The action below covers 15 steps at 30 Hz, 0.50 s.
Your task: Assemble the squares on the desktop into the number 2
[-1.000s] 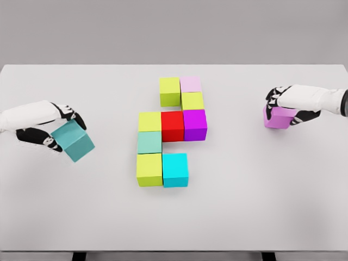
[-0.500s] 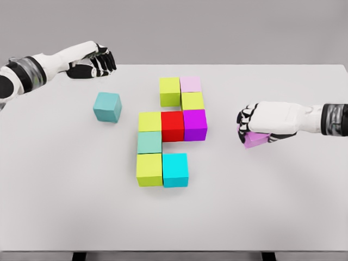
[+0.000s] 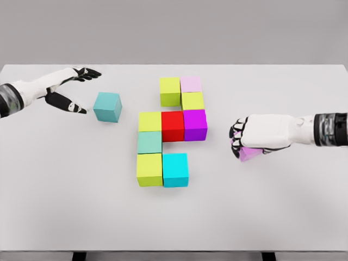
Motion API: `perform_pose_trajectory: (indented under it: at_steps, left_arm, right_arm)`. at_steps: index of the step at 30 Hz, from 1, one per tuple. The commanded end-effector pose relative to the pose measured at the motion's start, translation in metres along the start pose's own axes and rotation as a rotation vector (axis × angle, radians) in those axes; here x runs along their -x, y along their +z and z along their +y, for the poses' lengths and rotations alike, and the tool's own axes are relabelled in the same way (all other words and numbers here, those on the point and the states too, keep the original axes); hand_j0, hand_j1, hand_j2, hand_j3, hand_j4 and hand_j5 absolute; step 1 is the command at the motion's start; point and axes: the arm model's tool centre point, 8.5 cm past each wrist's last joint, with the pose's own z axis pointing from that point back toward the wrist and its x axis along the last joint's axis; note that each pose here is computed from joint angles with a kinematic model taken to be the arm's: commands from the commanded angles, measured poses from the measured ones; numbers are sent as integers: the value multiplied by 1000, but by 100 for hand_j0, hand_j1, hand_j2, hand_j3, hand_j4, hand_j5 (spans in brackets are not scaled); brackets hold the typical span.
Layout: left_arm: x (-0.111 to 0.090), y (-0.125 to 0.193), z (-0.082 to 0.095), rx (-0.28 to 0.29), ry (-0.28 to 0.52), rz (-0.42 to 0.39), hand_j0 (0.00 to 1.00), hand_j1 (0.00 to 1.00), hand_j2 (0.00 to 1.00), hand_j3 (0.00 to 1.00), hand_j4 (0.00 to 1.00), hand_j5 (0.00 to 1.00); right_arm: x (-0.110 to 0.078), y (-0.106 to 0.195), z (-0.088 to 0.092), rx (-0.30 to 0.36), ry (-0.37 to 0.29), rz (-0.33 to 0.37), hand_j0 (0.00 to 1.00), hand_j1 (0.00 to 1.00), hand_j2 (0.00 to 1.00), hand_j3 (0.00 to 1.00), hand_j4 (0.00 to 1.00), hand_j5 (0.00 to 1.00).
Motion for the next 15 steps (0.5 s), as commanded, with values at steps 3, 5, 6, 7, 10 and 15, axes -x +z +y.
perform_pose_trajectory:
  at_steps: [3, 5, 6, 7, 10, 15]
  left_arm:
    - [7, 29, -1, 19, 45, -6, 100, 100, 100, 100, 100, 100]
    - [10, 28, -8, 36, 51, -6, 100, 100, 100, 100, 100, 100]
    - [11, 26, -16, 55, 50, -10, 100, 100, 100, 100, 100, 100]
    - [9, 26, -17, 61, 45, -28, 100, 100, 100, 100, 100, 100]
    - [12, 27, -29, 94, 38, -47, 100, 100, 100, 100, 100, 100]
    - [19, 29, -48, 135, 41, -70, 100, 100, 100, 100, 100, 100]
  right_arm:
    - [-7, -13, 0, 1, -8, -41, 49, 49, 49, 49, 49, 49]
    - [-15, -27, 1, -13, -3, -86, 49, 49, 49, 49, 49, 49]
    - [-17, -32, -1, -17, 3, -102, 49, 49, 49, 49, 49, 49]
    - [-19, -36, -1, -16, 2, -111, 49, 49, 49, 49, 49, 49]
    - [-26, -45, 3, -23, -5, -144, 48, 48, 48, 48, 48, 48]
    - [-26, -45, 0, -21, 1, -142, 61, 61, 61, 61, 61, 61]
